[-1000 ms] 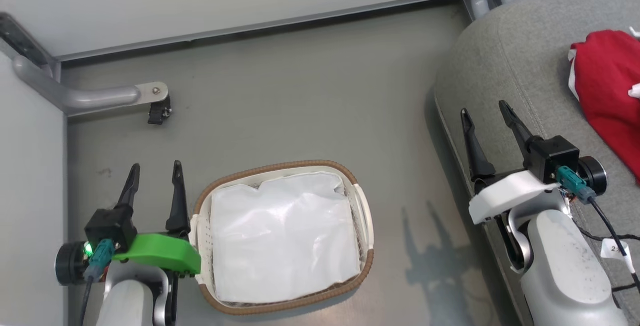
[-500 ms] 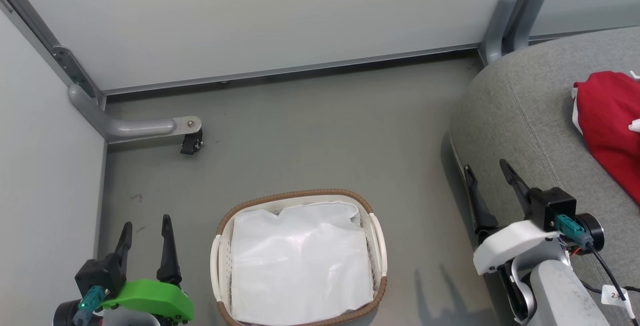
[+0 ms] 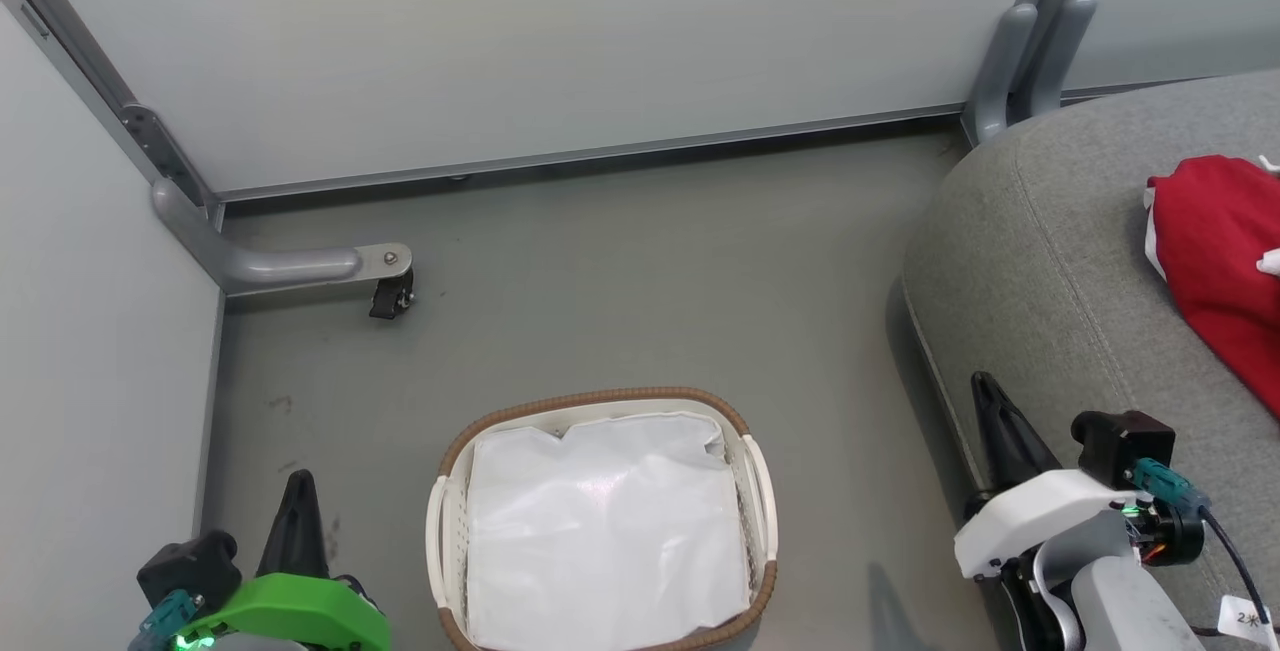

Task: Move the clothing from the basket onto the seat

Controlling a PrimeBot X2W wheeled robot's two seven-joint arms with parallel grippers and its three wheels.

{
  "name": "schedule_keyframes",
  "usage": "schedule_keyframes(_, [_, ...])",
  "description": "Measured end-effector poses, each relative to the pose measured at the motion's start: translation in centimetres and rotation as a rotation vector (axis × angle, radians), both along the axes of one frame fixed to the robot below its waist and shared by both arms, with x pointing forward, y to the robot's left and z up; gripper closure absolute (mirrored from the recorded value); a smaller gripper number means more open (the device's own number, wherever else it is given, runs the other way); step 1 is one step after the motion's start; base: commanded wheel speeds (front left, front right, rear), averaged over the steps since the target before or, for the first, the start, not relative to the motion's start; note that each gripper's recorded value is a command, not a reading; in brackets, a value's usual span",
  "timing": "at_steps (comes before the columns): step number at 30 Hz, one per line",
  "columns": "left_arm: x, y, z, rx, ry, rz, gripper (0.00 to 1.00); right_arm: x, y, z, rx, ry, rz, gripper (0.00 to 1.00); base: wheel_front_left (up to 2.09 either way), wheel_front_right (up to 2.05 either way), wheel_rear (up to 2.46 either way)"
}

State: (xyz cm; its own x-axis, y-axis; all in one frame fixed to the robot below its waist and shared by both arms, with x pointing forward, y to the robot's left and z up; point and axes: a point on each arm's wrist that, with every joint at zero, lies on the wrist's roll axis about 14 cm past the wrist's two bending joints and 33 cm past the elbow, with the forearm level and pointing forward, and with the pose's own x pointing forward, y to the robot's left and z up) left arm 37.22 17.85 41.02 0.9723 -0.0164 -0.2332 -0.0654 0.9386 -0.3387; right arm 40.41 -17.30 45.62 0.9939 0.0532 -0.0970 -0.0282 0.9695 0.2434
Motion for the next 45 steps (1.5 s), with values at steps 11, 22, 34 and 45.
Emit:
schedule_keyframes(11, [0.3, 0.7, 0.8, -0.171, -0.007, 0.074, 1.0, -0.1, -0.8, 0.4, 0.194, 0.01, -0.062, 1.0, 0.0, 0.0, 0.0])
schedule_keyframes(22, [0.5, 1.1, 1.5, -0.324, -0.015, 0.125, 1.0, -0.3, -1.4, 0.8, 0.368, 0.016, -0.105, 1.0, 0.0, 0.0, 0.0])
schedule_keyframes(34, [0.7, 1.4, 2.5, -0.511, -0.03, 0.171, 1.0, -0.6, -1.9, 1.1, 0.572, 0.023, -0.141, 1.0, 0.0, 0.0, 0.0])
schedule_keyframes(45, [0.8, 1.6, 3.3, -0.636, -0.044, 0.19, 1.0, -0.6, -2.1, 1.7, 0.709, 0.016, -0.153, 1.0, 0.0, 0.0, 0.0])
